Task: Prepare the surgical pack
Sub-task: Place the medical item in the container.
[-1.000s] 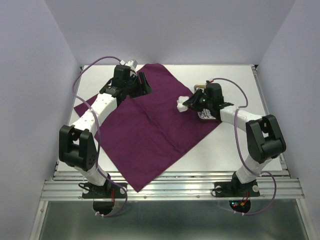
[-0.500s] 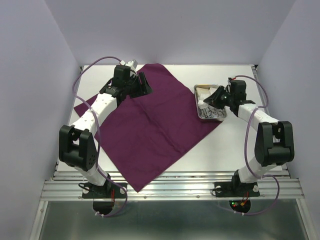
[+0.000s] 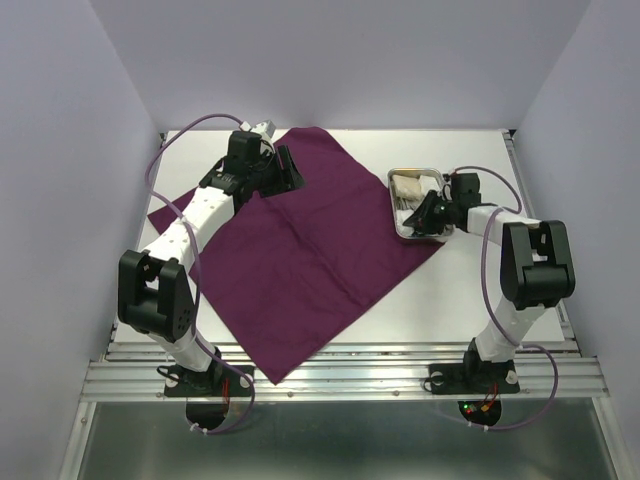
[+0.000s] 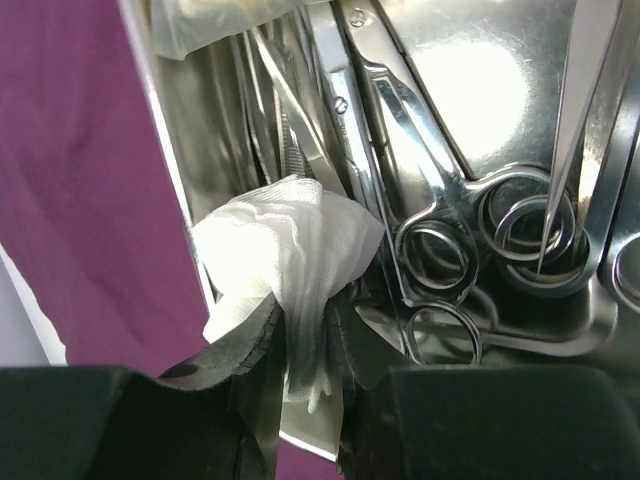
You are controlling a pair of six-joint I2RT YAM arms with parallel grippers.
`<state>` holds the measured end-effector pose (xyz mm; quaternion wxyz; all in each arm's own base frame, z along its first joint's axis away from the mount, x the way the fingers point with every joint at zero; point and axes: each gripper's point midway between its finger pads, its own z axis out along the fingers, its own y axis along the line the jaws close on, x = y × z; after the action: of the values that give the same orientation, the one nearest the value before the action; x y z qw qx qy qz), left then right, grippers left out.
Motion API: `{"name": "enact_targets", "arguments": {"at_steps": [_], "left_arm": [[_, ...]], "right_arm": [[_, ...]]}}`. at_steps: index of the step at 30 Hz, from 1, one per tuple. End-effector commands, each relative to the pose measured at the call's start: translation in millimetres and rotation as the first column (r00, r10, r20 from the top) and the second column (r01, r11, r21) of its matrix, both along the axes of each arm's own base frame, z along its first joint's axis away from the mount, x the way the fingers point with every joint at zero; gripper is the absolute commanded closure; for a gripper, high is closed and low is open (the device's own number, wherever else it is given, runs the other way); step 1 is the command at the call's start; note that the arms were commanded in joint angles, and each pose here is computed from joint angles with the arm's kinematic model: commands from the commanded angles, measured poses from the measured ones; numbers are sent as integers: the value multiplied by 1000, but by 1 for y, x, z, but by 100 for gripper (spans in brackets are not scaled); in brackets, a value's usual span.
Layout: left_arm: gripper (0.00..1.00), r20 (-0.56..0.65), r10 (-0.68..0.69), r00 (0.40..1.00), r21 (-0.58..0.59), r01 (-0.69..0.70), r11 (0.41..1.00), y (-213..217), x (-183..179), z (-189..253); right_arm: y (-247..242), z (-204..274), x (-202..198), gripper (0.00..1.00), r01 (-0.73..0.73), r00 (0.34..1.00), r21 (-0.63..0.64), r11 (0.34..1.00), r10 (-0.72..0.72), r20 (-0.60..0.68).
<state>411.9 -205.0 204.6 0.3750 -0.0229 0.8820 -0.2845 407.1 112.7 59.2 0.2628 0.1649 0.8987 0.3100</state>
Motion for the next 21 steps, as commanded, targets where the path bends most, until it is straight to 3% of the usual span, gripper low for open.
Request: {"name": "enact_targets", "arguments": {"at_steps": [1, 9, 14, 17, 19, 21], "left_arm": [[33, 42, -24, 999, -11, 25, 1000, -1, -5, 13], [33, 47, -26, 999, -15, 27, 1000, -2, -6, 14], [33, 46, -28, 999, -18, 29, 999, -2, -5, 13], [33, 46, -28, 999, -18, 29, 999, -2, -5, 13], [33, 44, -29, 999, -18, 30, 999, -3, -5, 12], [33, 45, -29, 999, -19, 30, 999, -3, -5, 12]], "right_arm": [[-2, 0, 8, 99, -59, 998, -29, 998, 60, 12], [-9, -4, 11, 98, -38, 999, -75, 996, 38, 2], [-14, 2, 13, 91, -19, 1000, -99, 995, 20, 14], [-19, 5, 13, 72, -13, 1000, -130, 991, 15, 17], [-20, 7, 13, 52, -16, 1000, -141, 990, 19, 18], [-20, 12, 13, 44, -18, 999, -142, 990, 22, 26]]}}
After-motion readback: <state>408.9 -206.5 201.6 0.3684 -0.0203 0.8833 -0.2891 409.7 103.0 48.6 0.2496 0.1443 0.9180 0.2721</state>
